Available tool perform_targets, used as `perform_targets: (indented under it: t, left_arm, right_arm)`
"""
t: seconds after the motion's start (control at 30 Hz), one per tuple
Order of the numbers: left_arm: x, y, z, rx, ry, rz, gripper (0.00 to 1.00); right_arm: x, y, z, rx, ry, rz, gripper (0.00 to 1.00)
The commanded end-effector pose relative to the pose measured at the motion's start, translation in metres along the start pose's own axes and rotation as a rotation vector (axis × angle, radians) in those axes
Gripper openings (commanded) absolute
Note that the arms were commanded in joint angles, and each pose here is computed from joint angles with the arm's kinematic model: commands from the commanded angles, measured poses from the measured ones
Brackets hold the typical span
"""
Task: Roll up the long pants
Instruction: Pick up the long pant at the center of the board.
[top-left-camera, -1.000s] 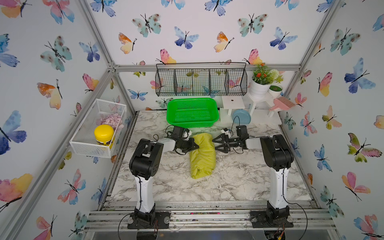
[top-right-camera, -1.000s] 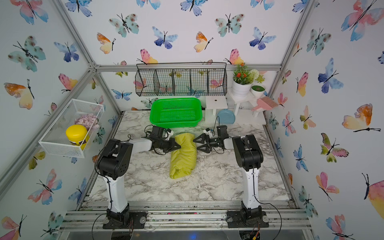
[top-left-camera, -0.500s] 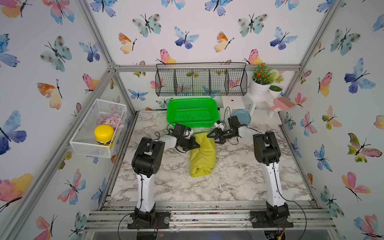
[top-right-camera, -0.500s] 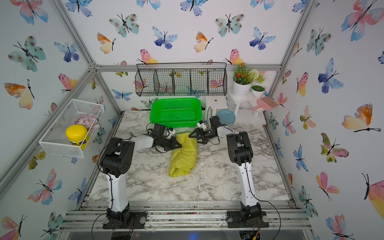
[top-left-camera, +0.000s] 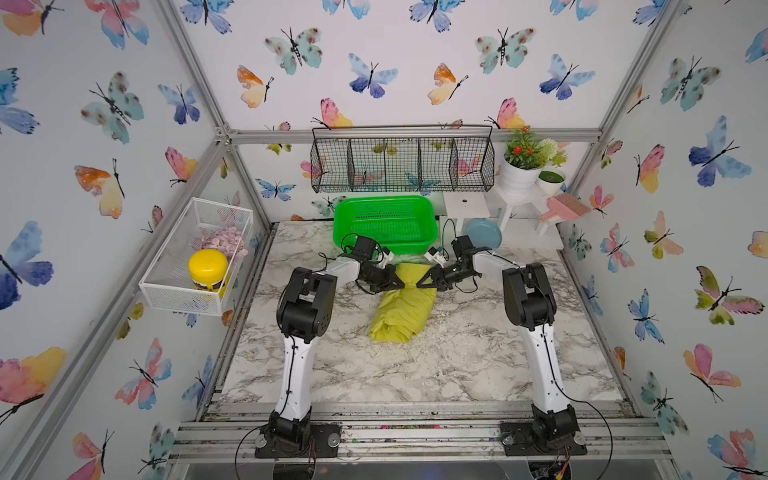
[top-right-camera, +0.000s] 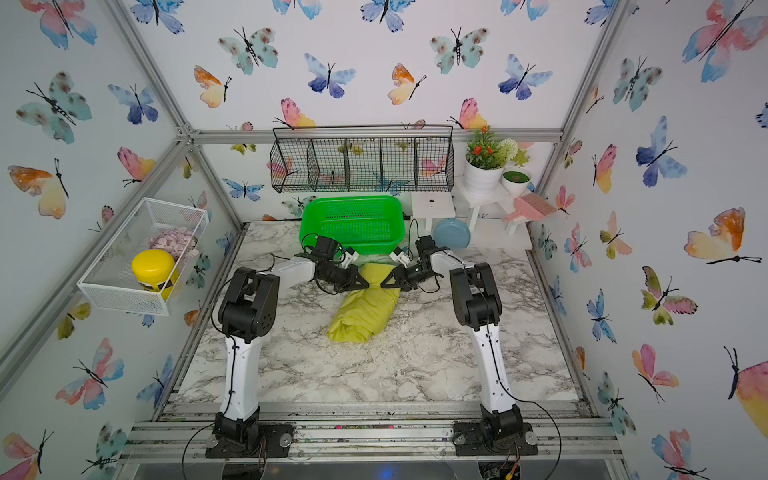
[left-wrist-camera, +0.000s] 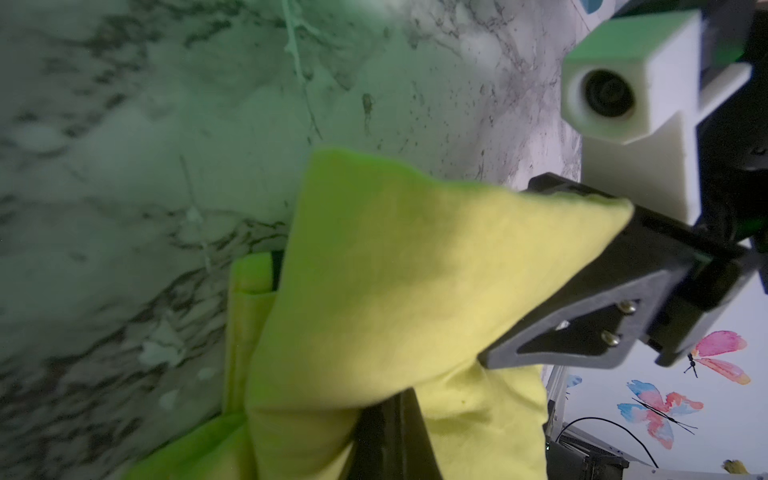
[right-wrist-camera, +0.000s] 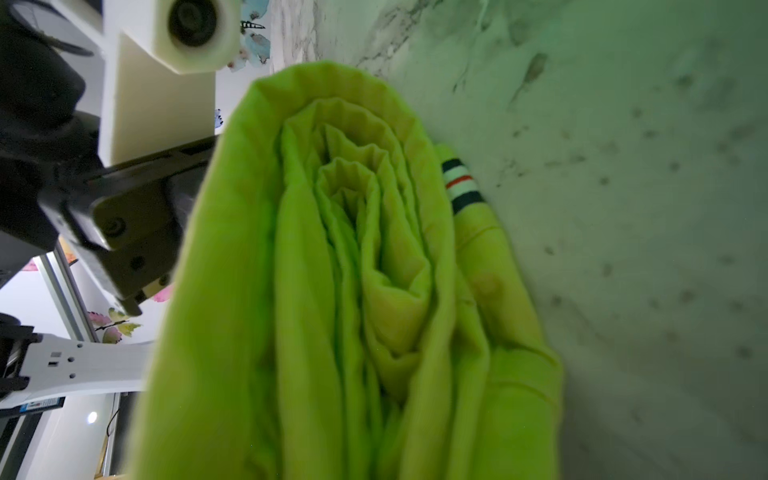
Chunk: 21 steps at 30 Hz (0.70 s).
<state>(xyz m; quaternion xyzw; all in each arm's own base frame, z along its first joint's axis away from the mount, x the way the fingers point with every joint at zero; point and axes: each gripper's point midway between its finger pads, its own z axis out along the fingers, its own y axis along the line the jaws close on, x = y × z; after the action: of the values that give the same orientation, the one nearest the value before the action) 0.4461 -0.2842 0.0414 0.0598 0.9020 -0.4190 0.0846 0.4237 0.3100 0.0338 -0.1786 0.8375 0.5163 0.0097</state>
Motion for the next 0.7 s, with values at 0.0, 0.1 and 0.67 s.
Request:
perform_targets:
  t: [0.0, 0.1, 0.67]
  left_arm:
    - [0.034, 0.072, 0.037, -0.19, 0.089, -0.056, 0.0]
    - [0.025, 0.066, 0.031, -0.195, 0.062, -0.035, 0.0]
    - [-0.019, -0.046, -0.095, -0.497, -0.495, 0.275, 0.27]
  right_arm:
    - [0.055, -0.003, 0.045, -0.058, 0.175, 0.144, 0.02]
    - [0.057, 0.004, 0.041, -0.074, 0.148, 0.166, 0.03]
    - [0.04, -0.059, -0.011, 0.109, -0.509, 0.777, 0.03]
